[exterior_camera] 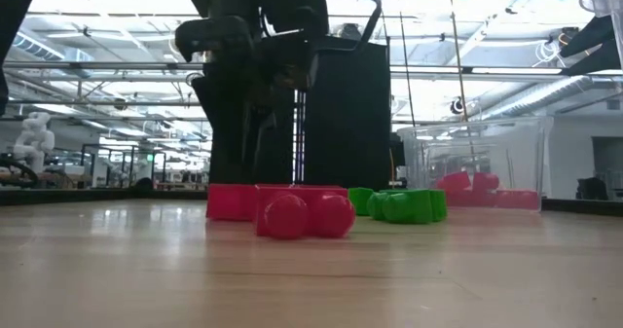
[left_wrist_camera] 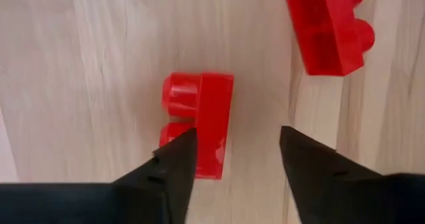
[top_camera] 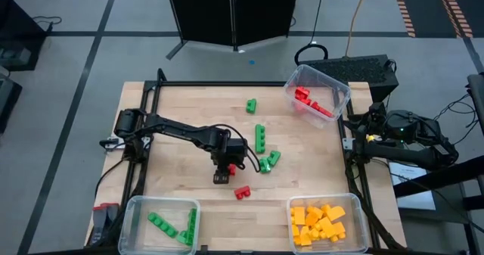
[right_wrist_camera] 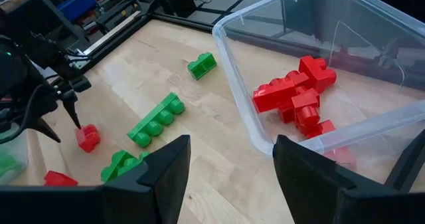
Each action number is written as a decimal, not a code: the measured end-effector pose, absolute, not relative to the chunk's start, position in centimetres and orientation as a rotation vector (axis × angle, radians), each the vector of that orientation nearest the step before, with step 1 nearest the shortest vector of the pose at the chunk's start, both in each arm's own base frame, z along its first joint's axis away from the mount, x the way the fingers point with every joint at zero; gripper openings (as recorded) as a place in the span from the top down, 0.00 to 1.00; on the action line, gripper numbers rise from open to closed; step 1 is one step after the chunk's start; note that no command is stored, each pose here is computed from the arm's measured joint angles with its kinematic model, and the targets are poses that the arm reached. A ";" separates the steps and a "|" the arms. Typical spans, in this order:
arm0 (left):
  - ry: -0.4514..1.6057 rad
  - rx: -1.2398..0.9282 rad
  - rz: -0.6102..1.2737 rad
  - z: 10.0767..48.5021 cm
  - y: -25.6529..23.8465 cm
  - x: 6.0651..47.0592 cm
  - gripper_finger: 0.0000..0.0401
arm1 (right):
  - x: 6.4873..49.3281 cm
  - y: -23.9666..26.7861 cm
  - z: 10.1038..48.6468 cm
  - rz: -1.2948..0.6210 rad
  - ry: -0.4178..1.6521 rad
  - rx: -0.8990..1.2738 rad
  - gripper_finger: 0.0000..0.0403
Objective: Sort blocks
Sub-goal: Put the red game piece into the top transparent bin
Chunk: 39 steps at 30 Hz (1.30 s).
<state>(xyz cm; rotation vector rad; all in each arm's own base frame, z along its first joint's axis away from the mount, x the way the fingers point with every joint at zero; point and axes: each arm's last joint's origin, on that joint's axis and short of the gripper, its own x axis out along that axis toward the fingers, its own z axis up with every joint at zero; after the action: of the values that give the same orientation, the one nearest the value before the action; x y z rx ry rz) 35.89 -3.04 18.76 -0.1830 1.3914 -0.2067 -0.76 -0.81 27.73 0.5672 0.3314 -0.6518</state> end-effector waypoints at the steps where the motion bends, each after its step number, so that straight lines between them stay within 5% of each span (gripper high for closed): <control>1: 1.396 -0.186 -0.204 18.8 -2.9 35.9 0.48 | -0.8 -0.8 27.7 -0.652 0.331 0.567 0.48; 11: 1.382 -0.142 -0.151 18.0 -2.7 36.0 0.21 | -0.8 -0.8 27.7 -0.649 0.335 0.557 0.48; 22: 1.525 -0.111 -0.098 12.8 -2.9 36.8 0.18 | -0.8 -0.7 27.7 -0.627 0.348 0.558 0.48; 27: 1.515 -0.088 -0.044 12.5 -2.8 37.0 0.30 | -0.8 -0.7 27.6 -0.629 0.351 0.560 0.48; 36: 1.481 -0.080 -0.039 13.1 -2.7 37.5 0.76 | -0.9 -0.7 27.5 -0.636 0.368 0.554 0.48; 39: 1.465 -0.089 -0.017 13.6 -2.7 37.5 0.77 | -0.9 -0.7 27.5 -0.639 0.372 0.556 0.48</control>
<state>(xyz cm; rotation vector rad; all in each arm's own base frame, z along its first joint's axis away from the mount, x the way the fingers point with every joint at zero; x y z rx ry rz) 37.45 -2.69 13.56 -0.0893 1.4651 -0.0167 -0.89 -0.73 27.47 0.5557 0.3719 -0.6387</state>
